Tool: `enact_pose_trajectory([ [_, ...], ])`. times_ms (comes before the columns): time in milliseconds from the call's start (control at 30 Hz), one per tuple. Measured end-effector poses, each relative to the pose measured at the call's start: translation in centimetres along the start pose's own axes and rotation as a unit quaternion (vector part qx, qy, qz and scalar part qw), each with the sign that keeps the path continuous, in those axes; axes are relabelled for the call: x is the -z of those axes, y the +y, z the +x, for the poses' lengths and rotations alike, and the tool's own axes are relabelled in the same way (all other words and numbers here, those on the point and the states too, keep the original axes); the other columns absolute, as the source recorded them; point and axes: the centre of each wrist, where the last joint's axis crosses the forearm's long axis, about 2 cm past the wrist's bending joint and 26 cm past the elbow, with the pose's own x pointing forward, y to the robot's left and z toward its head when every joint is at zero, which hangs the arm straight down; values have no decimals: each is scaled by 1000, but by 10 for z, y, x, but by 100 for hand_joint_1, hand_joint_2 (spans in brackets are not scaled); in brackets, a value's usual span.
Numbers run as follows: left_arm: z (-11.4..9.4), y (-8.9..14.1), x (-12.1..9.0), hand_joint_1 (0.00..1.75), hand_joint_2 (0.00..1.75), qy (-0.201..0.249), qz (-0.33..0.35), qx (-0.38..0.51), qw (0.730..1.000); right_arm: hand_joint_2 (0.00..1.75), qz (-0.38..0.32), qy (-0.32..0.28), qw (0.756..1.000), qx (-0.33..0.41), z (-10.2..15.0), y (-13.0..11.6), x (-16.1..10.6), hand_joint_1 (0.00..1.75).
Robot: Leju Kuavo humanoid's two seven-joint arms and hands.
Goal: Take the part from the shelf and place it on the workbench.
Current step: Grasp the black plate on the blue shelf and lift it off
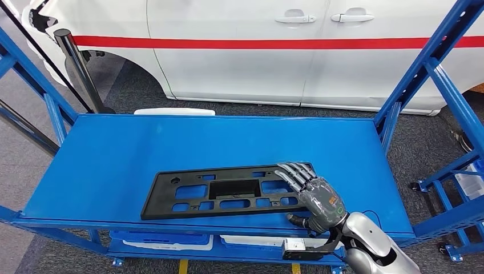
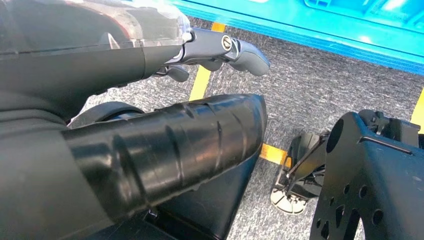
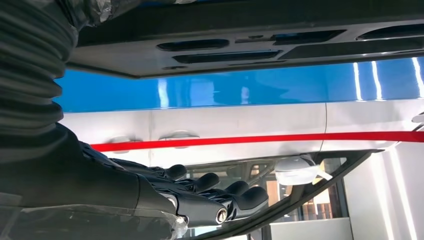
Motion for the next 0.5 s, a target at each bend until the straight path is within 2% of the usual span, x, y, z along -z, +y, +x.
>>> enact_pose_trajectory([
  [300,0,0,0,0,0,0,-1,0,1000,175,13,2,1000,3,-1,0,1,0],
  [500,0,0,0,0,0,0,-3,0,1000,175,37,12,999,-5,-8,-6,11,0],
])
